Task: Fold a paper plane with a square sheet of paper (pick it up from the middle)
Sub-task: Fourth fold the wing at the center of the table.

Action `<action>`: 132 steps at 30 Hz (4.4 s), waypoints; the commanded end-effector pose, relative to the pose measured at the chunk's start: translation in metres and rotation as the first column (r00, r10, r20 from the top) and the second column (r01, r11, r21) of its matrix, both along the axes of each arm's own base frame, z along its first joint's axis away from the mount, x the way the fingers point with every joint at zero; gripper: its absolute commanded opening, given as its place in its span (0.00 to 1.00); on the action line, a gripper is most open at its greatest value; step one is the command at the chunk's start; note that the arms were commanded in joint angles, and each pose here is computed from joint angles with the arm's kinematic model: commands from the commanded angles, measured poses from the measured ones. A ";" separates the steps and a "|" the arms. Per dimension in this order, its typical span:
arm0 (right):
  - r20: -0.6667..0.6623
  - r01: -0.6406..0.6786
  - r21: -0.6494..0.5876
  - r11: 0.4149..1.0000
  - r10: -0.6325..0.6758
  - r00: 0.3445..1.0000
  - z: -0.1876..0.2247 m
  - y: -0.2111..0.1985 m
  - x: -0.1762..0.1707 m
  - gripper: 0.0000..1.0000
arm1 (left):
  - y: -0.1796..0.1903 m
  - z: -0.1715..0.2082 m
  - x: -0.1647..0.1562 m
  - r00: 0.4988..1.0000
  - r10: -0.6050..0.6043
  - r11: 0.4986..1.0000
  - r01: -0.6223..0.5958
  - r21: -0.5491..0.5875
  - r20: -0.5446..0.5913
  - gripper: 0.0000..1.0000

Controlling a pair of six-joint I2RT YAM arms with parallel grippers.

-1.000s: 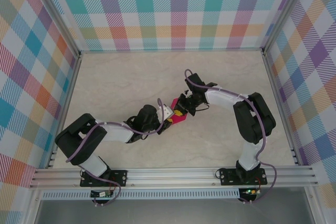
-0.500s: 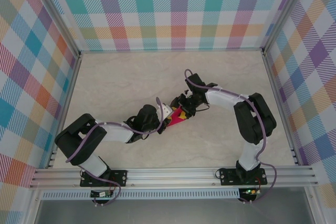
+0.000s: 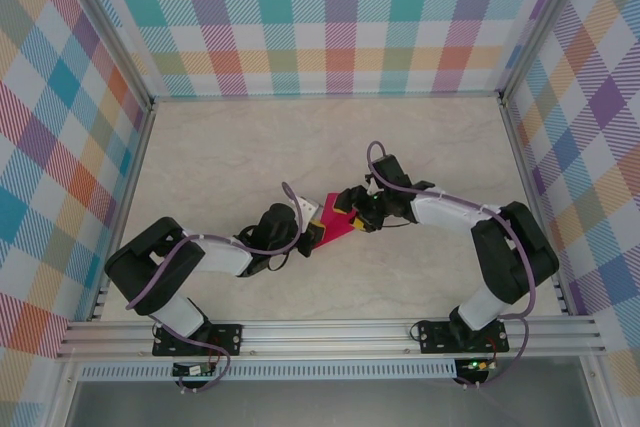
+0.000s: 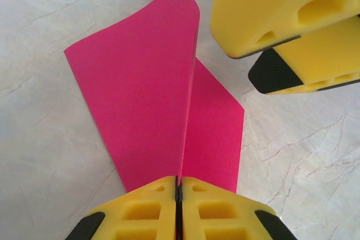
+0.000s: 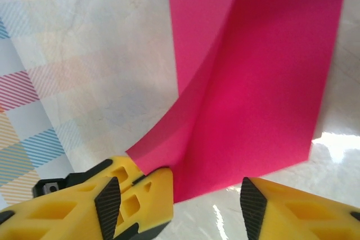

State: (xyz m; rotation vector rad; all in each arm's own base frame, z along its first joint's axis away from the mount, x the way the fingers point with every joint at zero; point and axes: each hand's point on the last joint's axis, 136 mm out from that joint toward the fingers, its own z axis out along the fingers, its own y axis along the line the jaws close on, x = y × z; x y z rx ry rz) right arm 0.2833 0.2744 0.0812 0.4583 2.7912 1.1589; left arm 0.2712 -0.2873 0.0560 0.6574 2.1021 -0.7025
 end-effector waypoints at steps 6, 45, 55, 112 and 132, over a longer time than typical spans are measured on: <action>0.110 -0.061 0.068 0.996 0.053 0.992 0.003 0.013 0.010 0.49 | -0.003 -0.010 -0.004 0.982 0.097 0.987 -0.115 -0.108 -0.161 0.10; 0.022 -0.109 0.054 0.993 0.107 0.994 -0.060 0.016 -0.003 0.40 | -0.005 -0.017 -0.010 0.939 0.118 0.970 -0.179 -0.164 -0.324 0.13; -0.079 -0.070 -0.099 0.993 0.062 0.995 -0.084 -0.004 -0.010 0.42 | 0.021 0.004 -0.006 0.925 0.226 0.951 -0.277 -0.133 -0.306 0.35; -0.365 -0.081 -0.412 0.907 -0.083 0.927 -0.120 -0.044 -0.038 0.34 | -0.004 0.020 0.009 0.825 0.141 0.919 -0.314 -0.238 -0.547 0.11; -0.388 -0.078 -0.419 0.904 -0.101 0.916 -0.120 -0.044 -0.040 0.34 | -0.006 -0.017 0.005 0.777 0.160 0.939 -0.310 -0.148 -0.609 0.09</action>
